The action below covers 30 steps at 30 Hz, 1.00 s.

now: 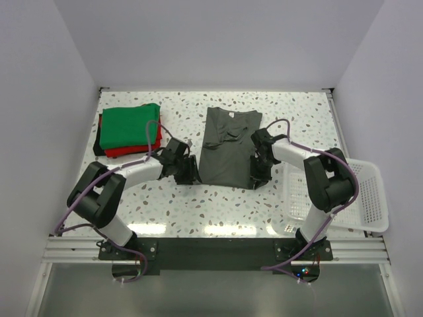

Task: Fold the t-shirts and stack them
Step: Fold the tshirt

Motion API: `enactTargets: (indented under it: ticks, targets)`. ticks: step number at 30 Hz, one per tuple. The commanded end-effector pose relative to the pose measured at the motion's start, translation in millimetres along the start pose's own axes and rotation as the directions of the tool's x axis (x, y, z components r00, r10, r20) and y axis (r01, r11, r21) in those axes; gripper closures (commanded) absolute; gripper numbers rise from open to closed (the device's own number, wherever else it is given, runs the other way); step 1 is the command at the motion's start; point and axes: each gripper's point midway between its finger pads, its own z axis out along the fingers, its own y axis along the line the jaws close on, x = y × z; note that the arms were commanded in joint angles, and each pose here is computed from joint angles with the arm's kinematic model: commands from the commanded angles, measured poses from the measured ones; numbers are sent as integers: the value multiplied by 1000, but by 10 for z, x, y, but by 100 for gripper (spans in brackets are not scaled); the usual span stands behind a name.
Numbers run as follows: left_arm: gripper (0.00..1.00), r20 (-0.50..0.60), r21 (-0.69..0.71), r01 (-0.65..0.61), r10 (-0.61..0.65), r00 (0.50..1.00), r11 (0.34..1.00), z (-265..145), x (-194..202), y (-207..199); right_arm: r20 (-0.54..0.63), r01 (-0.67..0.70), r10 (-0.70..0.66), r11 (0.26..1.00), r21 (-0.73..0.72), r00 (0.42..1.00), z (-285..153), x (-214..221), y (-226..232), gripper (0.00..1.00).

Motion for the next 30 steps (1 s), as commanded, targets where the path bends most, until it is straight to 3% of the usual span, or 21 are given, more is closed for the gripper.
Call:
enactTargets:
  ticks: [1,3,10,13,15,17,19,25,30]
  targets:
    - [53,23,12,2,-2,1000,1000,57,-86,-38,1,9,-8,1000,-13,1000,30,-9,2,73]
    - [55,15,10,2,-2,1000,1000,94,-81,-38,3,7,-7,1000,-13,1000,27,-11,-7,73]
    - [74,-7,-1,0,0,1000,1000,156,-49,-7,3,1,-1,1000,-15,1000,16,-15,-15,75]
    - [87,-12,3,2,-2,1000,1000,166,-32,-5,4,-1,2,1000,-18,1000,9,-30,-15,78]
    - [94,-8,7,-1,1,1000,1000,166,-45,-22,4,-1,1,1000,-23,1000,-5,-36,0,81]
    - [100,-5,8,-3,3,1000,1000,134,-57,-39,2,0,0,1000,-22,1000,-10,-39,2,93]
    - [100,8,1,-3,3,1000,1000,97,-90,-46,3,3,-3,1000,-17,1000,-49,-46,3,100]
    - [100,61,20,-18,16,998,1000,-176,-184,-157,13,11,-11,1000,-10,1000,-281,-27,3,100]
    - [100,34,33,-12,11,999,999,-323,-105,-194,-26,11,-11,1000,-2,1000,-480,185,-61,100]
